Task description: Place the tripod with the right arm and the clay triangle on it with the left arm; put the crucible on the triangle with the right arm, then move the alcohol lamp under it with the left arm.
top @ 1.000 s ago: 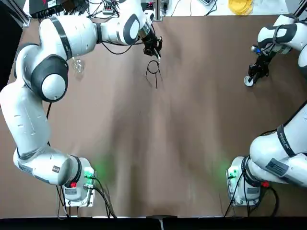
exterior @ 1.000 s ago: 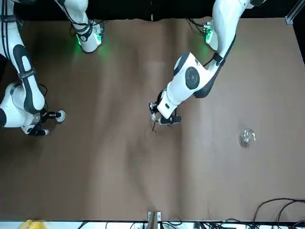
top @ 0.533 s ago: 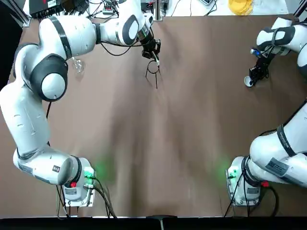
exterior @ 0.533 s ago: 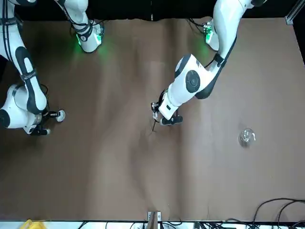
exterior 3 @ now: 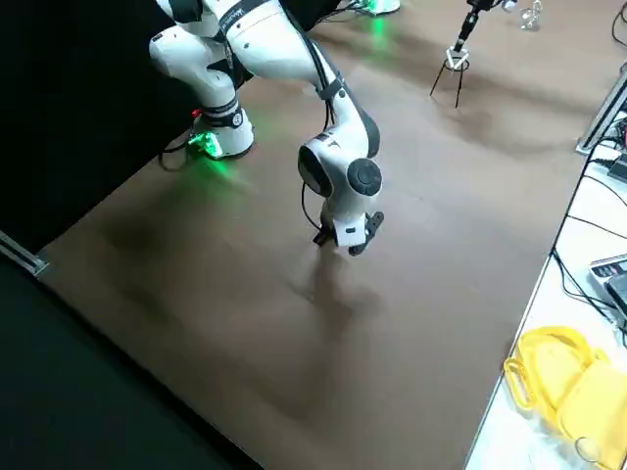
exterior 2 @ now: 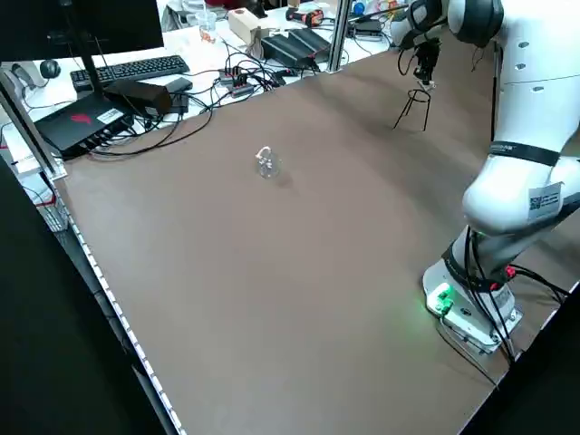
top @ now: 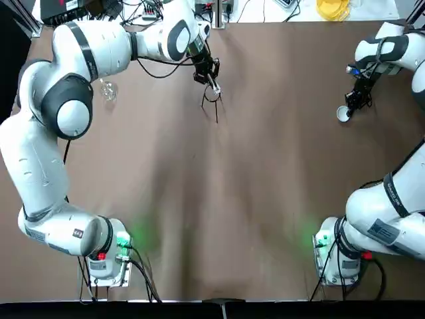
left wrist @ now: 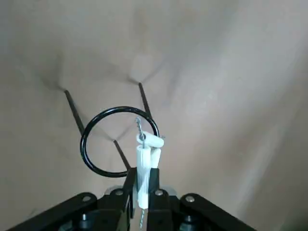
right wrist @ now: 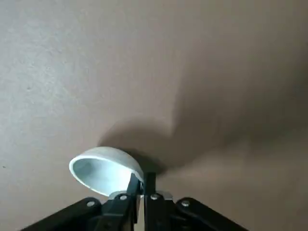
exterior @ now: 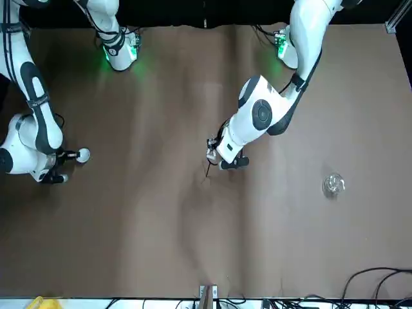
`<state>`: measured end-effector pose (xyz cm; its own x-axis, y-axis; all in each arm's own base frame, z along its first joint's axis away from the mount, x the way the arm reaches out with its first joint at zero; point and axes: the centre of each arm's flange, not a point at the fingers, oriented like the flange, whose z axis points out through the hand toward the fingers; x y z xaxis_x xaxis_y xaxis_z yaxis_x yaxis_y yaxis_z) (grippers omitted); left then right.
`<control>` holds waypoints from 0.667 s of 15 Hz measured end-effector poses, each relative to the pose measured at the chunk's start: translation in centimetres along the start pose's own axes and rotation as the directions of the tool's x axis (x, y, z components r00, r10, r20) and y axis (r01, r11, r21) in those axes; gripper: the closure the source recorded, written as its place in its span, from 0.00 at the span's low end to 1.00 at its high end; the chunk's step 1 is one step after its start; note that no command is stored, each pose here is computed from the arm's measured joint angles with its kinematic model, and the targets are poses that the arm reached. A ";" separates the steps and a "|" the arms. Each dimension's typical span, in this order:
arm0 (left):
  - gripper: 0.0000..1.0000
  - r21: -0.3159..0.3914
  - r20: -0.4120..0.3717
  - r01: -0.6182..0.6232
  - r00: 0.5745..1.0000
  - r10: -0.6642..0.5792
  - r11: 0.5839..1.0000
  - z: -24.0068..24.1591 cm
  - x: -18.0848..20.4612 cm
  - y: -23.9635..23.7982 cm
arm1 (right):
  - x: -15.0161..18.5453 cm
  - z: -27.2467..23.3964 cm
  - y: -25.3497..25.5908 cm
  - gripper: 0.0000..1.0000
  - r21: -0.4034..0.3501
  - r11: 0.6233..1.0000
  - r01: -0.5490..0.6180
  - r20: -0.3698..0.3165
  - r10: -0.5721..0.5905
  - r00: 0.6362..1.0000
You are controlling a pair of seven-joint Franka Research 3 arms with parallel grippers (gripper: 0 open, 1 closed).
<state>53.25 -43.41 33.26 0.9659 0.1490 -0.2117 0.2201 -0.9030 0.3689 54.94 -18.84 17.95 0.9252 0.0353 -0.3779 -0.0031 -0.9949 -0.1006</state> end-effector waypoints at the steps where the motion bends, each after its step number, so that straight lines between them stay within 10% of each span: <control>1: 0.87 0.002 0.001 0.001 1.000 -0.001 1.000 0.1 0.0 -0.1 | 0.2 -0.2 -0.2 0.93 -0.003 1.000 0.002 -0.004 -0.002 1.000; 10: 0.87 0.026 0.023 0.013 1.000 -0.013 1.000 0.4 0.3 -1.2 | 2.9 -2.8 -5.7 0.94 -0.047 0.999 0.006 -0.046 -0.009 0.999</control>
<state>53.26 -42.47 32.38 0.9595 0.1514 -0.2378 0.2287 -0.9113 0.3425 58.71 -13.37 19.95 0.9416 0.0395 -0.3344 0.0206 -0.9980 -0.0598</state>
